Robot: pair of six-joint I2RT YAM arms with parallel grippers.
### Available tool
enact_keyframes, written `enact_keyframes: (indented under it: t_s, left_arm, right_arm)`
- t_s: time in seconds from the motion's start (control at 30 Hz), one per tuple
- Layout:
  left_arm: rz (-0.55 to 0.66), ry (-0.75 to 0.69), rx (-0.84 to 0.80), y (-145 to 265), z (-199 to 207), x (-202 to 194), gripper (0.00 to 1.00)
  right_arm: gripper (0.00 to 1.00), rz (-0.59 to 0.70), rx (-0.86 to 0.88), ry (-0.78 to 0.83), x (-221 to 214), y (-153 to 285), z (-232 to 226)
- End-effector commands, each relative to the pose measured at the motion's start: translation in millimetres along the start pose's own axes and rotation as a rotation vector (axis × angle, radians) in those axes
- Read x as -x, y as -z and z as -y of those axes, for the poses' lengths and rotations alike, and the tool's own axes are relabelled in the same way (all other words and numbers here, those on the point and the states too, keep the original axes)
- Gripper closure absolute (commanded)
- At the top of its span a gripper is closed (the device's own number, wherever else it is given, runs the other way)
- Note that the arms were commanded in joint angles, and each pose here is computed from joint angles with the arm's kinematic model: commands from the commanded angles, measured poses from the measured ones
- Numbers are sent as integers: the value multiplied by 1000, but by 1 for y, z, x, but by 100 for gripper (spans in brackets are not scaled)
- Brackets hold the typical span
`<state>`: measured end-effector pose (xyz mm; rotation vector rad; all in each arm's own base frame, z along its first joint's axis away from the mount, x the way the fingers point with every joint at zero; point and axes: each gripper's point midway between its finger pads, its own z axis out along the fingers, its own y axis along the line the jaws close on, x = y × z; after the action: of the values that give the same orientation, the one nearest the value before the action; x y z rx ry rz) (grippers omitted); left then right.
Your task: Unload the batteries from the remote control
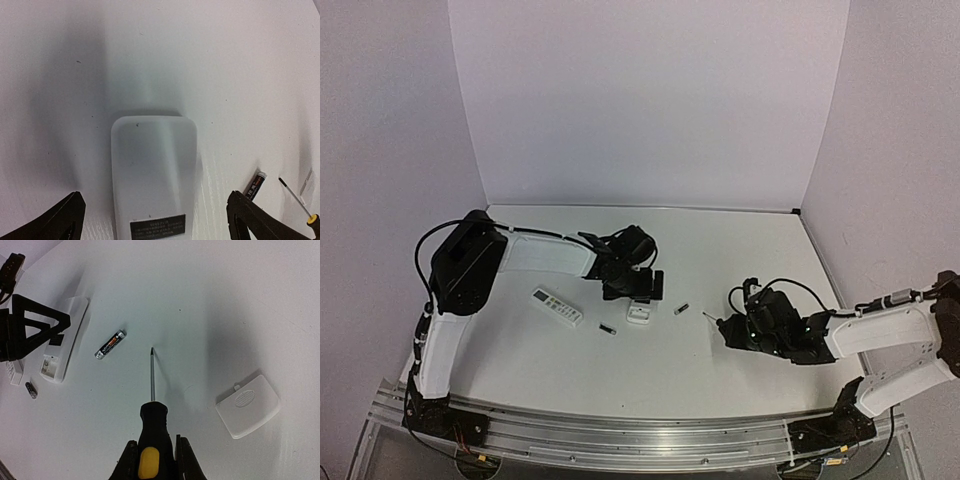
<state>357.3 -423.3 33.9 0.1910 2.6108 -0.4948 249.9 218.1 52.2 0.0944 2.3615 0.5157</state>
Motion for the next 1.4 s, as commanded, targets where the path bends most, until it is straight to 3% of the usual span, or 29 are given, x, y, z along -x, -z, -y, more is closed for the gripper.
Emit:
enact_keyframes:
  t_s: [0.0,0.2,0.43,0.53,0.6,0.77,0.83,0.9,1.13,1.23,1.37]
  left_arm:
    - [110,-19,-64,60,24,39,0]
    - [217,0,-23,107,7,53,0]
    - [360,119,46,175,-57,57,0]
    - [344,196,86,182,-102,48,0]
    - [348,241,122,190,-130,39,0]
    - [381,343,194,214,-188,20,0]
    - [404,381,232,222,-214,12,0]
    - [438,412,282,230,-242,8,0]
    - [593,509,414,255,-350,10,0]
    - [679,531,399,266,-372,18,0]
    - [867,431,446,288,-379,28,0]
  right_arm:
    - [89,-18,8,-30,-5,0,1]
    - [69,-49,28,-24,-12,0,0]
    - [52,-70,56,-6,-13,4,-6]
    - [38,-65,54,14,-6,10,-10]
    - [19,-51,41,32,2,17,-11]
    - [15,17,-128,99,33,50,13]
    - [9,53,-240,102,47,71,39]
    - [3,79,-356,63,61,92,77]
    - [2,96,-591,-133,78,124,184]
    - [2,96,-701,-123,82,126,210]
    - [2,158,-751,-40,99,126,216]
